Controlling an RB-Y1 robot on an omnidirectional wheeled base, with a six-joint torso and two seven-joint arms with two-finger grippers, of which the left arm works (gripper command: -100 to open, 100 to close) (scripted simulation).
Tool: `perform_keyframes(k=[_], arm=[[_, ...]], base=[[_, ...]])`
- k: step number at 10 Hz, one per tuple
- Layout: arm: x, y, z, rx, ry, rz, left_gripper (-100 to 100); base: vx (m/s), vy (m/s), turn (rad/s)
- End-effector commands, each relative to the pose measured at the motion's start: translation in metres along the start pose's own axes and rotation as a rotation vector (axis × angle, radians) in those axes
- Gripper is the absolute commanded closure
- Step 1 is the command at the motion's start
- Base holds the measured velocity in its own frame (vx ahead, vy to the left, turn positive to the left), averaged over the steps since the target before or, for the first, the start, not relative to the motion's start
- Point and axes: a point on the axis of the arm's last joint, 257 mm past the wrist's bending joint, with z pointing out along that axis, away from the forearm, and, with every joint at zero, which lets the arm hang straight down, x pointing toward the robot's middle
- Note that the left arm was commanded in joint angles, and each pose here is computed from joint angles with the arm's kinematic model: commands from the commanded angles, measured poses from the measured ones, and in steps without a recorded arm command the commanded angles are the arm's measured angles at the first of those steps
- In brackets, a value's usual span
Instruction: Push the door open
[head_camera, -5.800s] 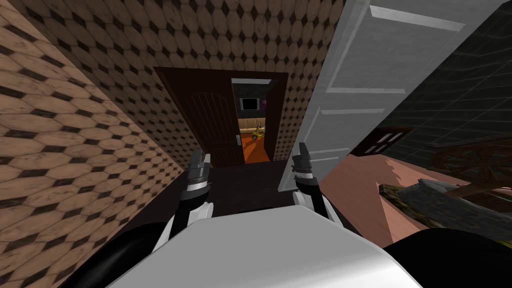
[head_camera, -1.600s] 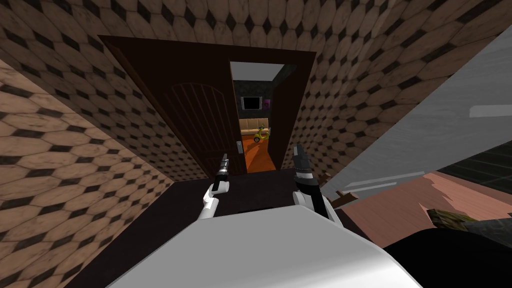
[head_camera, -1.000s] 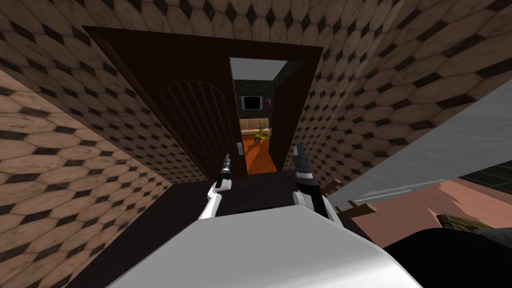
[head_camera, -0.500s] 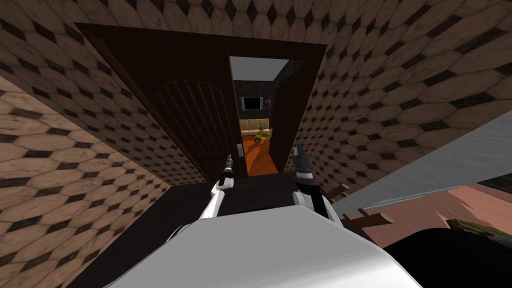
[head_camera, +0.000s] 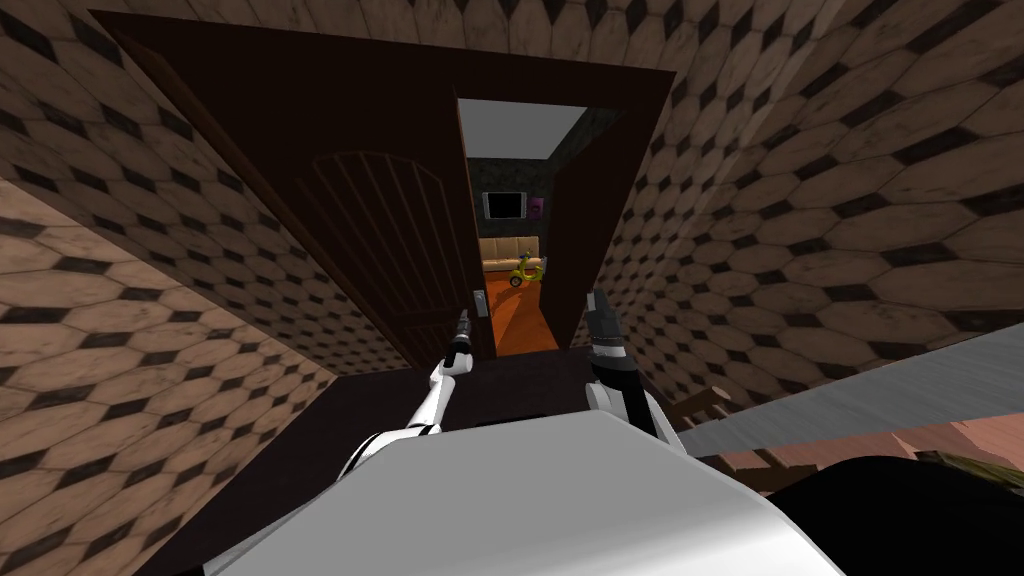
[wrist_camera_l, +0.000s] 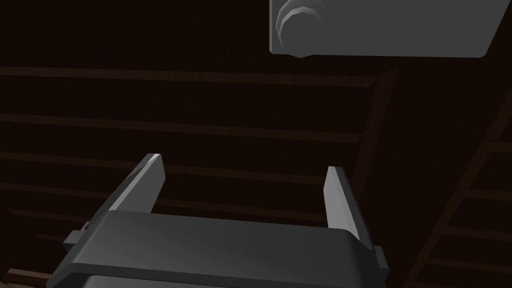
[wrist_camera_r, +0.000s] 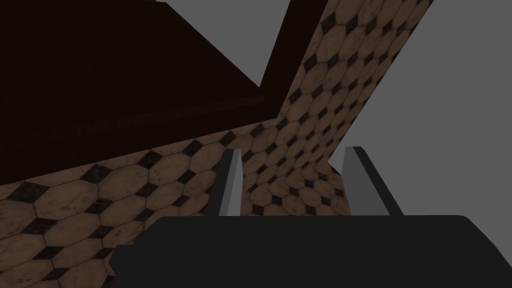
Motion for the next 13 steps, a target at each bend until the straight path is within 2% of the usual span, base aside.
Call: perform_keyframes(k=[1, 8, 9, 10, 11, 13], arm=[[0.007, 0.005, 0.0020, -0.015, 0.005, -0.010, -100], [0.039, 0.022, 0.0066, -0.075, 0.031, -0.054, -100], [0.036, 0.021, 0.0055, -0.070, 0.028, -0.050, -100], [0.018, 0.021, 0.0084, -0.067, 0.015, -0.025, -100], [0.010, 0.021, 0.0093, -0.066, 0.009, -0.016, -100], [0.005, 0.020, 0.0100, -0.065, 0.004, -0.009, -100]], base=[[0.069, 0.009, 0.000], [0.066, 0.012, 0.001], [0.031, 0.009, -0.001], [0.103, -0.004, -0.029], [0.190, 0.025, -0.019], [0.178, -0.004, -0.011]])
